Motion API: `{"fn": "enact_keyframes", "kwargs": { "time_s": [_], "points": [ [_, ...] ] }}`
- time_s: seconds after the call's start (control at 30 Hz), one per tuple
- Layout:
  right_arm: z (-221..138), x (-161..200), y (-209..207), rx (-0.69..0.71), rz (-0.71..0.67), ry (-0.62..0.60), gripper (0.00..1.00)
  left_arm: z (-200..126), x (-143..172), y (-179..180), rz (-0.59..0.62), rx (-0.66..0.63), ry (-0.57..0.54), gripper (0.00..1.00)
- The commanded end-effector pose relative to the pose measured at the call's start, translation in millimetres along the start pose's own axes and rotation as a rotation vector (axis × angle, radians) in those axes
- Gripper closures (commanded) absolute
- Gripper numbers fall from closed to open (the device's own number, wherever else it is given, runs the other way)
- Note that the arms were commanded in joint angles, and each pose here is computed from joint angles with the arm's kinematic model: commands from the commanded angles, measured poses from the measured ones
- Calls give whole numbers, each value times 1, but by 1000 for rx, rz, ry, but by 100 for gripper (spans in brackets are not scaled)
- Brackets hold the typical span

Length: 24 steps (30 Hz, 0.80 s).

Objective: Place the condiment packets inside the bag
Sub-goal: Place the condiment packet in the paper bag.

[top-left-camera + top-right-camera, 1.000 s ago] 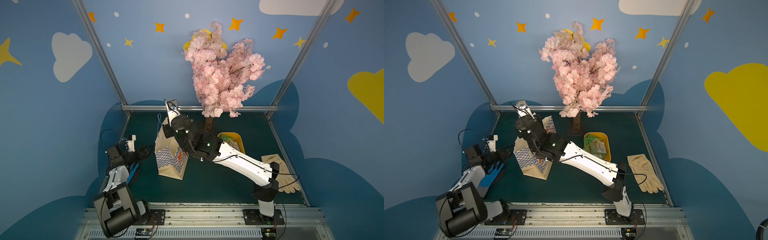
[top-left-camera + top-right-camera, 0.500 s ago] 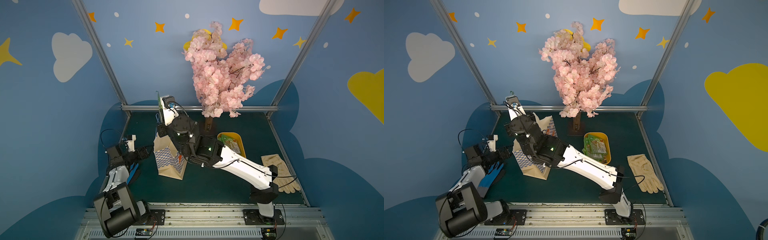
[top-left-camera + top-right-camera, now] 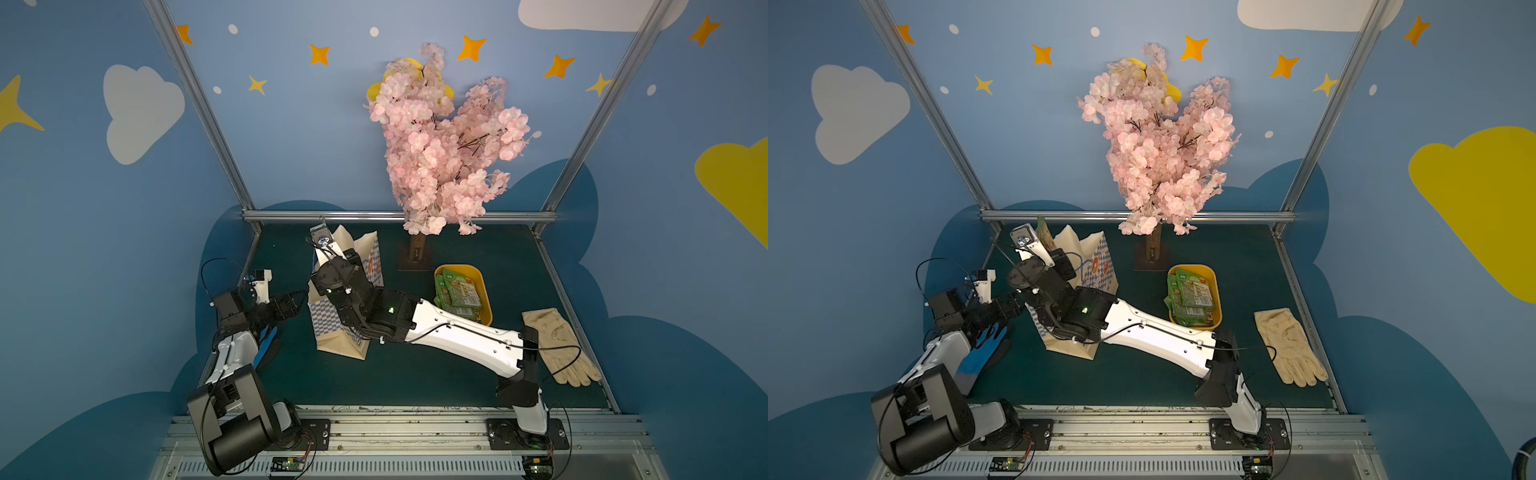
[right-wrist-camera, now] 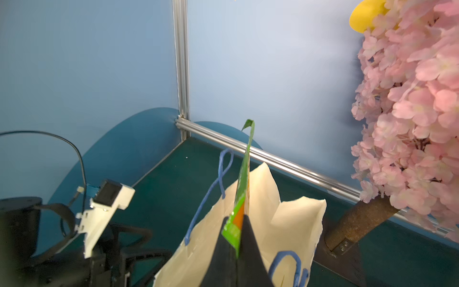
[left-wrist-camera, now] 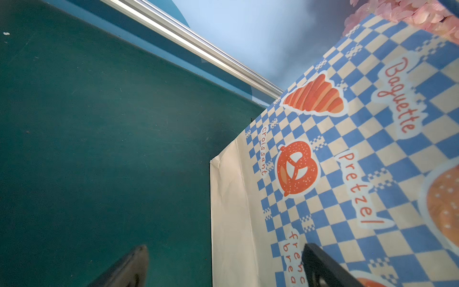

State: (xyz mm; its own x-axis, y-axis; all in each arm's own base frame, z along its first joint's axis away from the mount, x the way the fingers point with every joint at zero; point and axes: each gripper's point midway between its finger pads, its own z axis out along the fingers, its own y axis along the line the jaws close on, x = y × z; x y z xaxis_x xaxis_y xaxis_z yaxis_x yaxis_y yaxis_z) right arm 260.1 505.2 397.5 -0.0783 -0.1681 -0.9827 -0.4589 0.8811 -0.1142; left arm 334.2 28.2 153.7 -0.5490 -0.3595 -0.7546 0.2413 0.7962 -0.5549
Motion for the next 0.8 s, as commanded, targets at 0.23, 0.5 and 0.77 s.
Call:
{"fn": "enact_keyframes", "kwargs": {
  "time_s": [0.23,0.5,0.77],
  "points": [
    [-13,-40,-41,46,93,-61,50,-1,-2,-2,10,17,-7,0],
    [-49,-70,-51,13,66,-101,33,0,-1,-2,3,20,-4,0],
    [-105,-34,-104,5,34,-59,31,0,-1,-2,3,21,-3,0]
  ]
}}
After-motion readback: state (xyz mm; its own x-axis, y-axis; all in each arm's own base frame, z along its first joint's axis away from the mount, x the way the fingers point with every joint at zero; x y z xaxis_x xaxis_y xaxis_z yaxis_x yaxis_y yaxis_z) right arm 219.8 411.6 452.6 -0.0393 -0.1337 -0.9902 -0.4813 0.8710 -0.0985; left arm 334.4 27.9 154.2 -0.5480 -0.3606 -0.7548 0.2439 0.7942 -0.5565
